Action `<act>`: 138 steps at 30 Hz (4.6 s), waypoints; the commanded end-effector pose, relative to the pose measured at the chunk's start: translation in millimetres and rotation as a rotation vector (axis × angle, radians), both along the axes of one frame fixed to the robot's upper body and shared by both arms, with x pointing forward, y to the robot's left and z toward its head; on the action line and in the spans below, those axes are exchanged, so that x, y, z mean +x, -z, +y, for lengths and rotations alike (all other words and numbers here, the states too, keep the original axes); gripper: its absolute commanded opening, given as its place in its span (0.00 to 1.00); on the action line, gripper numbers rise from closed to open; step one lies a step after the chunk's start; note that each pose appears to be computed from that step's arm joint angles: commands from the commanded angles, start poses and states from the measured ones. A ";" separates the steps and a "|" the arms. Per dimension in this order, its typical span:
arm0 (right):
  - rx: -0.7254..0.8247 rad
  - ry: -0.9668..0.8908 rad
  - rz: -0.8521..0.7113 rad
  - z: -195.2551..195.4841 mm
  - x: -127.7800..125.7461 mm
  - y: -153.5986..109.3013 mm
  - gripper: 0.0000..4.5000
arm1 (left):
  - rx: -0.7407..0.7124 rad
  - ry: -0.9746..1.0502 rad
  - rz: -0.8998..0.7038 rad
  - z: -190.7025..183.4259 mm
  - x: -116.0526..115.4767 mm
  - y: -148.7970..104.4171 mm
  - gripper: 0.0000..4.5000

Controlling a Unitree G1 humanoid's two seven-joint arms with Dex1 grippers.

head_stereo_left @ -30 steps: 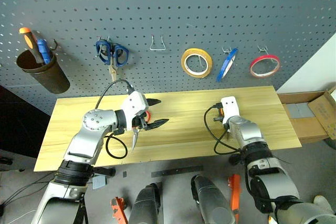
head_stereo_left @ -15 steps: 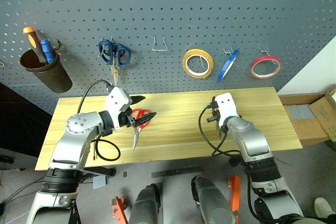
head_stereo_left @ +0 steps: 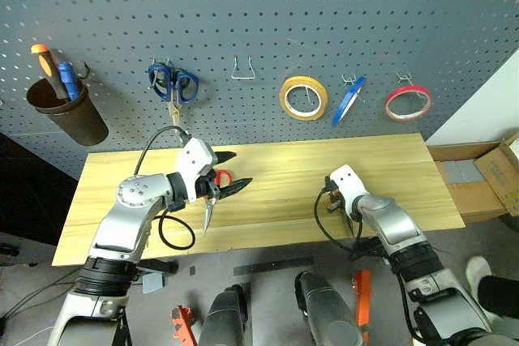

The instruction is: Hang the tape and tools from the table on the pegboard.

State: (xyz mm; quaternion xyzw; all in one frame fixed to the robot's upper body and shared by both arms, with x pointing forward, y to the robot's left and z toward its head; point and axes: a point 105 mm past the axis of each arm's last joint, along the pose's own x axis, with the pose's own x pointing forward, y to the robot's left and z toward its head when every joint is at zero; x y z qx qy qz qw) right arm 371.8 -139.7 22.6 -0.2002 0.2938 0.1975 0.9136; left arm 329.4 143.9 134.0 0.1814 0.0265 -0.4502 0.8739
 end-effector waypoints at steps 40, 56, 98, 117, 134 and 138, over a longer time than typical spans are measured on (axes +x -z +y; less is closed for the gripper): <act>0.111 0.519 0.069 -19.1 -0.2 7.8 0.96 | 0.024 0.127 -0.053 -26.8 -1.9 -6.6 0.84; 0.143 0.506 0.193 -3.7 -10.6 25.3 0.57 | 0.025 0.114 -0.041 -22.4 -3.3 -1.5 0.84; 0.526 -0.188 -0.796 149.5 -27.1 -269.4 0.54 | -0.228 -0.341 -0.103 83.6 -7.7 -44.4 0.84; 0.607 -0.192 -0.896 169.7 10.0 -335.5 0.54 | -0.206 -0.146 -0.195 38.3 5.4 -80.2 0.84; 0.397 -0.198 -0.832 182.5 32.4 -286.8 0.53 | -0.202 -0.102 -0.205 23.3 12.2 -75.4 0.84; 0.369 -0.202 -0.784 185.6 35.8 -273.3 0.53 | -0.201 -0.098 -0.208 22.1 13.6 -75.4 0.84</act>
